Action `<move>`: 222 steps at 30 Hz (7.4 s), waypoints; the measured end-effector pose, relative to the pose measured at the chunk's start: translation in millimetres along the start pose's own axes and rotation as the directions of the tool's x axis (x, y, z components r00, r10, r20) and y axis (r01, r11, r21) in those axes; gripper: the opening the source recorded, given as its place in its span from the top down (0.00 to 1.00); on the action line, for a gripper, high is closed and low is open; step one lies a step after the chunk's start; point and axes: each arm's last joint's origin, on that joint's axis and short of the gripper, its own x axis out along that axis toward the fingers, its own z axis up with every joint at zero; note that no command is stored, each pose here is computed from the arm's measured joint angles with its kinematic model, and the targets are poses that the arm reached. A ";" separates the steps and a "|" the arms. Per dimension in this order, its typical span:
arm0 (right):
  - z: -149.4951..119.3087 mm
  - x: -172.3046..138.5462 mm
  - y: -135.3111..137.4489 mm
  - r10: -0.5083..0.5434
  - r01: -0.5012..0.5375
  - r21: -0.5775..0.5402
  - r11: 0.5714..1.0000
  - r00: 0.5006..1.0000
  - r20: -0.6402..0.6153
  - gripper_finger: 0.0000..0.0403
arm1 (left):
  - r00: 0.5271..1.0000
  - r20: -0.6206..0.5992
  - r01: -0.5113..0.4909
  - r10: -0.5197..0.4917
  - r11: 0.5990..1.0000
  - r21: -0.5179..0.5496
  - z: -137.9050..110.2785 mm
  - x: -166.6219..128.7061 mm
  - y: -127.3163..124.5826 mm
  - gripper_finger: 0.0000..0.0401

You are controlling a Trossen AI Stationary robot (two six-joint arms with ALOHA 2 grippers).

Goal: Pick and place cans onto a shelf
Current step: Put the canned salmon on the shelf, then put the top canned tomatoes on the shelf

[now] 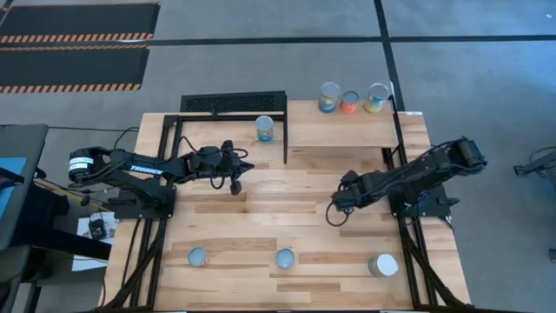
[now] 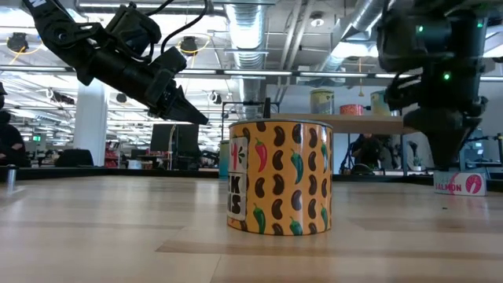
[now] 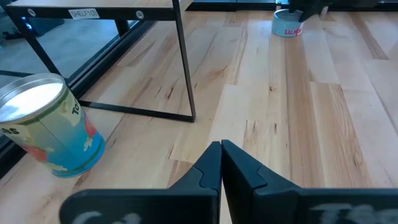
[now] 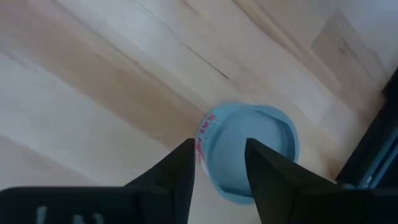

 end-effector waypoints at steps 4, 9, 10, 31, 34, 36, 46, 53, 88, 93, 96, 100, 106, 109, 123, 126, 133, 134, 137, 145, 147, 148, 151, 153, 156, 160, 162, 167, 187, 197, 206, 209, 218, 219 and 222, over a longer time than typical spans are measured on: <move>-1.3 7.6 -5.1 0.021 -0.021 0.031 0.999 1.000 -0.007 0.64 | 1.000 0.000 0.000 0.000 1.000 0.000 0.0 0.0 0.0 1.00; -2.6 12.7 -6.0 0.053 -0.053 0.072 0.996 0.999 0.008 0.66 | 1.000 0.000 0.000 0.000 1.000 0.000 0.0 0.0 0.0 1.00; -3.1 13.6 -6.4 0.050 -0.050 0.080 0.996 0.999 0.006 0.67 | 1.000 0.000 0.000 0.000 1.000 0.000 0.0 0.0 0.0 1.00; 23.6 -31.2 16.7 0.337 -0.315 -0.163 0.935 0.931 0.137 0.96 | 1.000 0.000 0.000 0.000 1.000 0.004 0.0 0.0 0.0 1.00; 37.8 -66.6 22.6 0.434 -0.379 -0.263 0.887 0.879 0.198 0.98 | 1.000 0.000 0.000 0.000 1.000 0.004 0.0 0.0 0.0 1.00; 50.0 -94.0 24.1 0.489 -0.399 -0.332 0.855 0.834 0.257 0.99 | 1.000 0.000 0.000 0.000 1.000 0.004 0.0 0.0 0.0 1.00; 146.3 -173.0 8.5 0.519 -0.208 -0.557 0.804 0.704 0.485 0.98 | 1.000 0.002 0.015 -0.015 1.000 0.016 0.1 0.0 -0.4 1.00; 221.6 -149.5 -12.7 0.380 -0.050 -0.594 0.803 0.811 0.445 0.98 | 1.000 0.002 0.015 -0.015 1.000 0.016 0.1 0.0 -0.4 1.00; 308.4 -53.9 -64.9 0.215 0.015 -0.589 0.808 0.923 0.320 0.92 | 1.000 0.005 0.015 -0.015 1.000 0.014 0.4 0.0 -0.5 1.00; 309.3 -57.0 -62.9 0.225 0.019 -0.584 0.811 0.912 0.342 0.89 | 1.000 0.005 0.015 -0.015 1.000 0.007 0.5 -0.1 -0.4 1.00; 309.7 -57.0 -63.4 0.225 0.015 -0.573 0.820 0.911 0.345 0.86 | 1.000 0.005 0.016 -0.016 1.000 0.007 0.4 -0.1 -0.5 1.00; 310.9 -56.0 -66.3 0.220 0.016 -0.564 0.826 0.911 0.348 0.82 | 1.000 0.005 0.016 -0.016 1.000 0.007 0.5 -0.1 -0.5 1.00; 311.7 -55.8 -67.9 0.182 0.049 -0.547 0.836 0.915 0.360 0.76 | 1.000 0.005 0.015 -0.015 1.000 0.007 0.4 -0.1 -0.4 1.00; 311.3 -55.6 -68.0 0.172 0.058 -0.548 0.834 0.918 0.358 0.75 | 1.000 0.005 0.015 -0.015 1.000 0.007 0.4 -0.1 -0.4 1.00; 278.2 -105.1 -64.4 0.356 0.003 -0.580 0.814 0.787 0.504 0.98 | 1.000 -0.005 0.031 -0.031 0.999 0.025 -0.5 -0.2 -4.4 1.00; 257.5 -103.7 -59.9 0.420 -0.016 -0.581 0.813 0.708 0.568 0.96 | 1.000 0.003 0.031 -0.031 0.999 0.025 0.3 -0.2 -4.4 1.00; 190.1 -95.3 -39.2 0.568 -0.084 -0.605 0.792 0.465 0.679 0.99 | 1.000 0.003 0.031 -0.031 0.999 0.027 0.3 -0.2 -4.4 1.00; 180.0 -94.6 -35.8 0.586 -0.094 -0.611 0.786 0.427 0.689 0.98 | 1.000 0.003 0.030 -0.030 0.999 0.031 0.4 -0.2 -4.4 1.00; 151.5 -86.1 -27.4 0.631 -0.128 -0.631 0.765 0.345 0.695 0.97 | 1.000 0.010 0.030 -0.030 0.999 0.033 0.9 -0.2 -4.3 1.00; 94.8 -43.7 -15.2 0.692 -0.196 -0.664 0.722 0.184 0.698 0.99 | 0.998 0.049 0.025 -0.027 0.999 0.027 4.7 -0.3 -3.9 1.00; 85.9 -30.3 -15.3 0.697 -0.210 -0.666 0.716 0.152 0.701 0.98 | 0.997 0.071 0.014 -0.016 1.000 0.022 6.9 -0.4 -3.0 1.00; 82.3 -24.9 -16.3 0.699 -0.220 -0.667 0.712 0.133 0.702 0.98 | 0.997 0.078 0.009 -0.010 1.000 0.020 7.7 -0.4 -1.8 1.00; 75.2 -14.1 -20.3 0.690 -0.242 -0.656 0.715 0.089 0.718 0.99 | 0.997 0.076 -0.015 0.015 1.000 0.002 14.2 1.3 6.5 1.00; 72.1 -8.6 -22.2 0.685 -0.251 -0.650 0.717 0.087 0.723 0.99 | 0.996 0.075 -0.042 0.043 0.999 -0.006 22.1 2.6 14.6 1.00; 71.3 -7.7 -24.1 0.676 -0.251 -0.644 0.723 0.064 0.734 0.99 | 0.994 0.056 -0.090 0.089 0.996 0.022 32.2 3.8 28.5 1.00; 70.6 -6.9 -24.1 0.677 -0.251 -0.644 0.722 0.065 0.733 0.98 | 0.988 0.046 -0.149 0.148 0.989 0.013 46.9 6.2 47.3 0.99; 70.6 -7.2 -24.1 0.677 -0.251 -0.645 0.722 0.062 0.733 0.98 | 0.986 0.011 -0.169 0.168 0.985 0.039 47.8 10.0 54.5 0.96; 70.7 -7.7 -24.2 0.676 -0.246 -0.646 0.723 0.057 0.735 0.98 | 0.982 -0.055 -0.175 0.183 0.977 0.119 47.7 37.2 63.2 0.85; 70.5 -7.5 -23.9 0.676 -0.232 -0.648 0.725 0.060 0.735 0.98 | 0.896 -0.243 -0.290 0.371 0.905 0.311 38.3 107.3 98.9 0.74; 70.5 -7.5 -24.0 0.675 -0.228 -0.649 0.726 0.060 0.735 0.98 | 0.892 -0.276 -0.225 0.357 0.882 0.414 41.1 101.7 92.8 0.98; 69.3 -8.0 -22.6 0.682 -0.224 -0.656 0.721 0.059 0.729 0.98 | 0.917 -0.384 0.030 0.109 0.940 0.340 67.3 50.2 58.5 1.00; 69.2 -8.3 -22.5 0.682 -0.224 -0.656 0.720 0.056 0.729 0.98 | 0.919 -0.393 0.119 0.019 0.938 0.324 69.1 36.9 37.2 1.00; 62.3 -20.0 -23.0 0.697 -0.224 -0.679 0.699 0.003 0.717 0.98 | 0.938 -0.279 0.293 -0.204 0.898 0.329 74.3 37.6 -38.7 1.00; 60.3 -23.7 -23.5 0.700 -0.224 -0.685 0.693 -0.016 0.714 0.98 | 0.941 -0.253 0.303 -0.224 0.892 0.337 75.6 40.0 -46.9 1.00; 53.7 -33.5 -24.7 0.710 -0.216 -0.703 0.677 -0.056 0.702 0.98 | 0.945 -0.180 0.321 -0.274 0.882 0.344 76.0 50.3 -67.5 1.00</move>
